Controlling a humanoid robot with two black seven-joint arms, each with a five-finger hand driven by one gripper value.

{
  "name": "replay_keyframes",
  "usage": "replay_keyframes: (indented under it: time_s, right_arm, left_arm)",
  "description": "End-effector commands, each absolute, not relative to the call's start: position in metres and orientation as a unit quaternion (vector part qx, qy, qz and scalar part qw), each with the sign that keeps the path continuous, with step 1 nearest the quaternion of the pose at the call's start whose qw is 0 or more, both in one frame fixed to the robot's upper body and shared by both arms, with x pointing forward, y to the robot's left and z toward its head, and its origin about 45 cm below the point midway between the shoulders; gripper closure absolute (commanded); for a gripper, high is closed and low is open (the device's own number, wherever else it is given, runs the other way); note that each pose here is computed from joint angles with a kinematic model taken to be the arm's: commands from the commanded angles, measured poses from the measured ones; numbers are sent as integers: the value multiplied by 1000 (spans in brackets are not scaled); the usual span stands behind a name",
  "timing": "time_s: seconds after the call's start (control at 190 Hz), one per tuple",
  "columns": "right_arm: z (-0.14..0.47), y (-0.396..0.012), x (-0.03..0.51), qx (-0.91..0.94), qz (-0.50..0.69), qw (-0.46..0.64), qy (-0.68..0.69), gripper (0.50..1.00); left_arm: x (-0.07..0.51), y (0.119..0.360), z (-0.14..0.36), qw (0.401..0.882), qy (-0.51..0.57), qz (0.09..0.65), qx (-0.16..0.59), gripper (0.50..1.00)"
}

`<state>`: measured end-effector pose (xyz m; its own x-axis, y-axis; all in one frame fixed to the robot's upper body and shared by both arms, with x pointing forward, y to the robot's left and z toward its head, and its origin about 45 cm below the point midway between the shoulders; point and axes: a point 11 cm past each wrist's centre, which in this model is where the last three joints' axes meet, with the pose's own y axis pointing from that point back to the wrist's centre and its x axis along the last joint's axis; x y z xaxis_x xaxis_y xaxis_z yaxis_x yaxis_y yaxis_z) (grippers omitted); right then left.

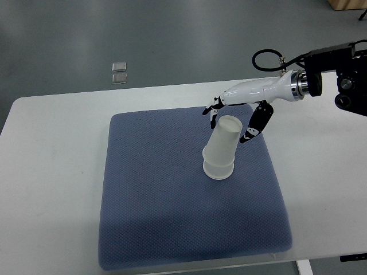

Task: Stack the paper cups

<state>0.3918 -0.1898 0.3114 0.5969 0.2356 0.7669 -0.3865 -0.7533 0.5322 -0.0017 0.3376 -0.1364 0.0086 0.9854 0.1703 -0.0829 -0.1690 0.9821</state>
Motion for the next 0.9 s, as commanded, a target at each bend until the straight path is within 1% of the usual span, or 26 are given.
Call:
replay_keyframes:
  time_s: [0.0, 0.289, 0.531, 0.631, 0.725, 0.815, 0.894]
  right_arm:
    - [312, -190, 392, 823, 447, 348, -46, 599]
    - [322, -191, 396, 821, 451, 346, -54, 599]
    - [353, -213, 429, 813, 453, 342, -131, 599]
    - [365, -231, 445, 826, 418, 325, -193, 599]
    - [379, -257, 464, 840, 365, 288, -280, 599]
    - [393, -277, 480, 848, 312, 231, -361, 599]
    - [399, -298, 492, 852, 238, 154, -440, 599]
  left_arm:
    - [-2, 338, -136, 480, 431, 557, 523, 500]
    - [-2, 338, -136, 479, 431, 557, 524, 500]
    - [-2, 338, -136, 479, 431, 557, 524, 500]
    - [-2, 338, -136, 480, 431, 557, 523, 500]
    - [-2, 338, -136, 479, 431, 557, 524, 500]
    - [-2, 338, -136, 479, 431, 557, 524, 500]
    - [-2, 338, -136, 479, 430, 557, 525, 500]
